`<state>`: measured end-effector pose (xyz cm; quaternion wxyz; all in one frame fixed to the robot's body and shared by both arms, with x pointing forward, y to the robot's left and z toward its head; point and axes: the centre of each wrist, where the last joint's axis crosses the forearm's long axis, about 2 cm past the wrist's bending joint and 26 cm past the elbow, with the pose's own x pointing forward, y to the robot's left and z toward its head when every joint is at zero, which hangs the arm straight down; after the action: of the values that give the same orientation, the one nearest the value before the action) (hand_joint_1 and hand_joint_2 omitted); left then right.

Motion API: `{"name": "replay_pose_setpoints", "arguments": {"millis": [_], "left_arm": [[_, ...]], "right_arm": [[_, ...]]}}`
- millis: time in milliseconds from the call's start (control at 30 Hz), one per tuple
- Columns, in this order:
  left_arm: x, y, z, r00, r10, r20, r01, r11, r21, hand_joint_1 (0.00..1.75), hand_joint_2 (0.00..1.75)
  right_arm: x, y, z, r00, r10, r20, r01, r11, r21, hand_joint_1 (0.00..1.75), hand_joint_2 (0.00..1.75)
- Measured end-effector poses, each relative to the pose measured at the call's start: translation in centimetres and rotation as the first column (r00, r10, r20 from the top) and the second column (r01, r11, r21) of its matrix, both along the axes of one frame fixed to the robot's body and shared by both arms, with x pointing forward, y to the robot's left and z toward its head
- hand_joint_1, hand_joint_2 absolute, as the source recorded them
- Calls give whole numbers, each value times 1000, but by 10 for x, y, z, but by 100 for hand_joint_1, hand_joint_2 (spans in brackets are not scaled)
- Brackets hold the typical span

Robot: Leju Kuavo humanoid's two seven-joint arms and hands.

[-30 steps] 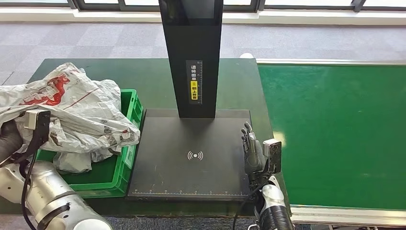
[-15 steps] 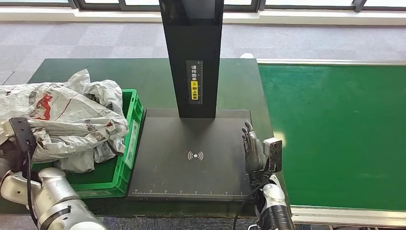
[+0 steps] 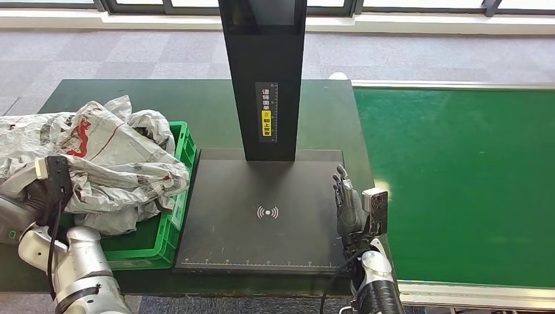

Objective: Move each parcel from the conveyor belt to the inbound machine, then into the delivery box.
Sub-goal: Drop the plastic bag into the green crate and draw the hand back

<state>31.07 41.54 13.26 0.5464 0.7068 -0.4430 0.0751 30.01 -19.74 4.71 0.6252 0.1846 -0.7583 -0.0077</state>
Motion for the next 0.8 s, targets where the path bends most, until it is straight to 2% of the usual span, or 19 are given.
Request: {"name": "replay_pose_setpoints", "arguments": {"millis": [533,633,800], "left_arm": [[-3,2,-2,1000,1,1,-1,1000,1,0,0],[-4,4,-2,999,-38,32,37,999,32,0,0],[-10,6,1,980,-153,127,129,975,180,0,0]], "right_arm": [[0,0,0,1000,0,0,0,1000,-1,0,0],[0,0,0,1000,-1,0,1,1000,-1,0,0],[0,0,0,1000,-6,-1,6,1000,-6,0,0]]}}
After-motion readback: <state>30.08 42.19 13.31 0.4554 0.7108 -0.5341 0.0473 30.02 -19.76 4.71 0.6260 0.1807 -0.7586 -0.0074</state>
